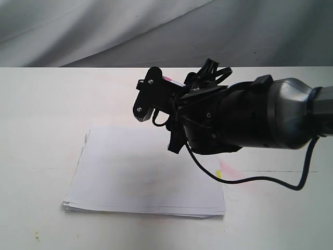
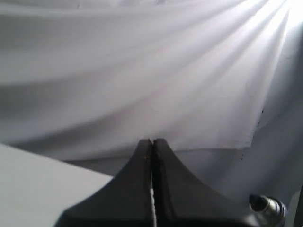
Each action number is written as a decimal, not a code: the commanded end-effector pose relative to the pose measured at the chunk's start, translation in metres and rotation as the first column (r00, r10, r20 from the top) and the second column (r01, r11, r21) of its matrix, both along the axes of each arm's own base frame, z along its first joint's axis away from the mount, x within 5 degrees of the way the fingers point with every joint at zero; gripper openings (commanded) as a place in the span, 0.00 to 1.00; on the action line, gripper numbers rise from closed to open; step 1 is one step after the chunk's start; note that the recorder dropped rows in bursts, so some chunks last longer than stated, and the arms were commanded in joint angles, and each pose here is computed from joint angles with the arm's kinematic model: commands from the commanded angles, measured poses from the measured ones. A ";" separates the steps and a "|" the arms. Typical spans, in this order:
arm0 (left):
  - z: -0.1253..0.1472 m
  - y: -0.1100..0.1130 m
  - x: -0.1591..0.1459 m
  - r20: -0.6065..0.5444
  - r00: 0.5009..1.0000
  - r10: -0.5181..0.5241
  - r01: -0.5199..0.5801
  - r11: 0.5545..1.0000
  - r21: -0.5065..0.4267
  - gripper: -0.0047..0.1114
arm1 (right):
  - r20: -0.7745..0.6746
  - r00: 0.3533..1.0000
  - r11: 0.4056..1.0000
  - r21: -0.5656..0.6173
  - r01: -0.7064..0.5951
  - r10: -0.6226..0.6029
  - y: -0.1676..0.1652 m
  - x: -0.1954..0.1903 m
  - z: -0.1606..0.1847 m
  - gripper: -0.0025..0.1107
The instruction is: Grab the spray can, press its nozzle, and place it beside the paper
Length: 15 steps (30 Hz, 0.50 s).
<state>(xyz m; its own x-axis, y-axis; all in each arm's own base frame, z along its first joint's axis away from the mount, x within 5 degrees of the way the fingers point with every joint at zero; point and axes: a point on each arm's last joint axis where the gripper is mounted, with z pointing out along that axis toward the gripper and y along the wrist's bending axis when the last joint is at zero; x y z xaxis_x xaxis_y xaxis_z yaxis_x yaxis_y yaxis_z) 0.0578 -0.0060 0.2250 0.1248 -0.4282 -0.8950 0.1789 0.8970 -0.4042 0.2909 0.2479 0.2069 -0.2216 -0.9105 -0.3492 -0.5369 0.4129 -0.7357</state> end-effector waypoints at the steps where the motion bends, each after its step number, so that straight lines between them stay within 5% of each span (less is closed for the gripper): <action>1: -0.015 -0.004 0.008 -0.271 0.961 -0.056 0.022 0.992 -0.124 0.04 | 0.033 0.999 1.000 -0.006 -0.015 0.015 0.001 0.000 0.007 0.02; 10: 0.058 -0.021 0.067 -0.492 0.859 -0.143 0.105 0.989 -0.104 0.04 | 0.033 0.999 1.000 -0.006 -0.015 0.015 0.001 0.000 0.007 0.02; 13: 0.084 -0.039 0.112 -0.512 0.823 -0.246 0.256 0.965 -0.053 0.04 | 0.033 0.999 1.000 -0.007 -0.016 0.016 0.001 0.000 0.007 0.02; 15: 0.096 -0.056 0.142 -0.521 0.760 -0.388 0.407 0.910 -0.085 0.04 | 0.033 0.999 1.000 -0.007 -0.016 0.016 0.001 0.000 0.007 0.02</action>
